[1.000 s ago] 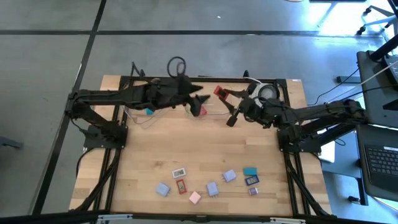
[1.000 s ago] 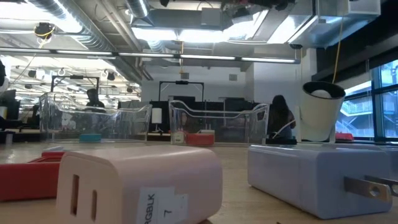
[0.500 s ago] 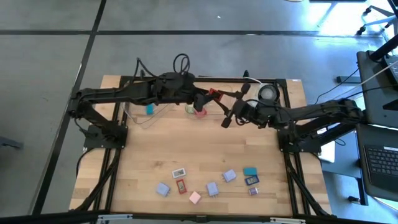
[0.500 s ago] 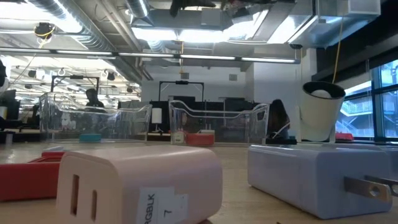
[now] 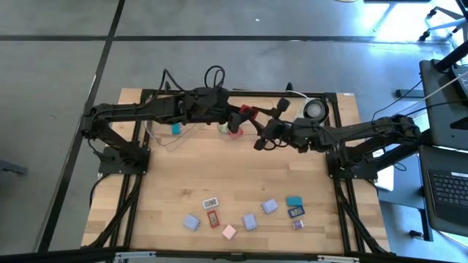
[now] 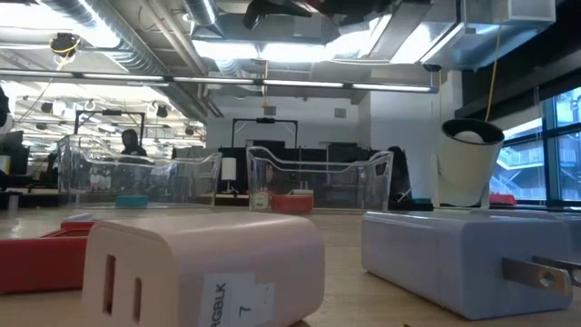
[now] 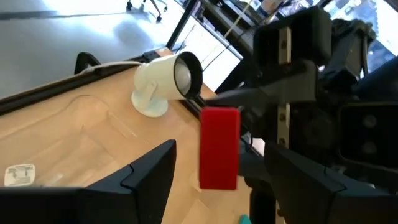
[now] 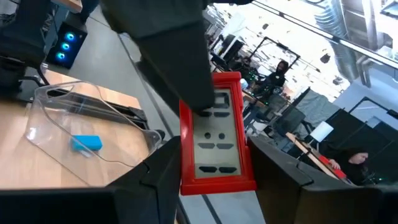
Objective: Pick & Place Office items
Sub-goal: Put the top red digital timer into the left transparent bin
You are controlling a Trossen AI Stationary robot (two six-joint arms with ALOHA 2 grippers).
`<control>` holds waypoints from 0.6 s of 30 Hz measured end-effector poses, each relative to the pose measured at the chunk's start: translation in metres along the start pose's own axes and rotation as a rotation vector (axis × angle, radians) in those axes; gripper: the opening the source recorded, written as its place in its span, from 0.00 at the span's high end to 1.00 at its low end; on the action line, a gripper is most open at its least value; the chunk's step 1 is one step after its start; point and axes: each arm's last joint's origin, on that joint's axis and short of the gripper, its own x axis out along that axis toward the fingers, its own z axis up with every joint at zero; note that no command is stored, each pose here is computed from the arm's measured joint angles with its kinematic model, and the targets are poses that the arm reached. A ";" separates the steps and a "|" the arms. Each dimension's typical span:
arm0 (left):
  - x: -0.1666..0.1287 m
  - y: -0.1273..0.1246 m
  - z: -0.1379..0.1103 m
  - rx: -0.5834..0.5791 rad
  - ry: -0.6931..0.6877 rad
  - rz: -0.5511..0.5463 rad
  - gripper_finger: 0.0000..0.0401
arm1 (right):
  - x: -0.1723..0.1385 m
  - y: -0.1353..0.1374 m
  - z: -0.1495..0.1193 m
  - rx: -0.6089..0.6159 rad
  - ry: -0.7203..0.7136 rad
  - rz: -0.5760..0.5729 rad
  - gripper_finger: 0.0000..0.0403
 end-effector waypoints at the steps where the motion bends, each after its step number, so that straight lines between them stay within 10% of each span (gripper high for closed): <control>1: 0.000 0.000 0.000 0.000 -0.002 0.003 0.41 | 0.000 0.000 0.000 0.001 0.000 0.000 0.59; 18: 0.000 0.001 0.000 0.024 0.006 -0.002 0.66 | 0.000 0.001 -0.001 -0.006 0.011 0.008 0.59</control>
